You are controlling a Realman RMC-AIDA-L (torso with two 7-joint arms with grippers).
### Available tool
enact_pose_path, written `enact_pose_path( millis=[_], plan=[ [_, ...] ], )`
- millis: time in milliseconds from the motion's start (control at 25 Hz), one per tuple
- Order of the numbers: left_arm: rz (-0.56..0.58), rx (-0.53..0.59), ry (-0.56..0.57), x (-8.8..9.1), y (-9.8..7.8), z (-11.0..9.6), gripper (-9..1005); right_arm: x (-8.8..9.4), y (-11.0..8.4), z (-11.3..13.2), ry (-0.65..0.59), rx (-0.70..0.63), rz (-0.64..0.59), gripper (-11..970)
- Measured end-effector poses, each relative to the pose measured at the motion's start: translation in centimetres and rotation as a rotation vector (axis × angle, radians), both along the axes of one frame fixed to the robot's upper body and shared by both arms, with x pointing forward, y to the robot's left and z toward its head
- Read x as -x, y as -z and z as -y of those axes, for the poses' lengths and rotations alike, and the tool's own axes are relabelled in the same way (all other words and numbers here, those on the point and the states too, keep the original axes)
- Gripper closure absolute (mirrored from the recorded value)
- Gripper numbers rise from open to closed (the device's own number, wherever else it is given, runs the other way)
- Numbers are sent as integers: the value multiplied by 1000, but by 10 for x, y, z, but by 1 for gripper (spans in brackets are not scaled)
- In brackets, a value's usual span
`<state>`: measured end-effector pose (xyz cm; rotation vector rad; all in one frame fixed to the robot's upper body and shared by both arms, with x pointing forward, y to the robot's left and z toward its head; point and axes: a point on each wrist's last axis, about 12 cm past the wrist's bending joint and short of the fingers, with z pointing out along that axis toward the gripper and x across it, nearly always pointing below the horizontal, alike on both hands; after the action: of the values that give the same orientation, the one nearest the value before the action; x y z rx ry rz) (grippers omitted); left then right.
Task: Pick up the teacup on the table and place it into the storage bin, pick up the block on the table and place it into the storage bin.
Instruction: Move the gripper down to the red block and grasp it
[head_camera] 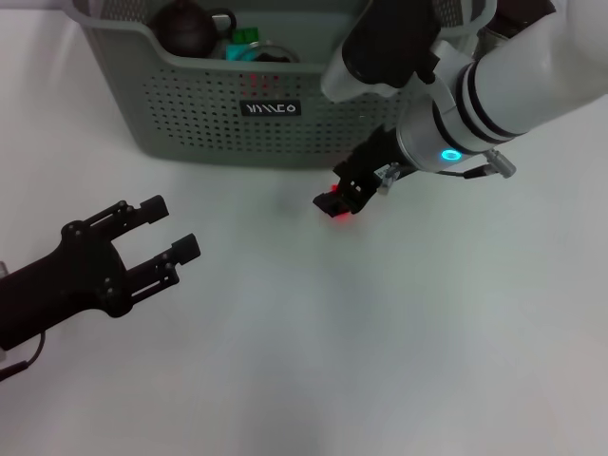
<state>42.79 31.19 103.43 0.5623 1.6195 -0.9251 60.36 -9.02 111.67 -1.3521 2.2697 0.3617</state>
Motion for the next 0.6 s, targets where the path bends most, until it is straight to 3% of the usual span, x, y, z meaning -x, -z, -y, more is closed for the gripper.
enact_pose_path(
  millis=[600],
  plan=[
    [-14,-8,-11,2,3,-1,283,0,18,-4,23,1,-2,427]
  ],
)
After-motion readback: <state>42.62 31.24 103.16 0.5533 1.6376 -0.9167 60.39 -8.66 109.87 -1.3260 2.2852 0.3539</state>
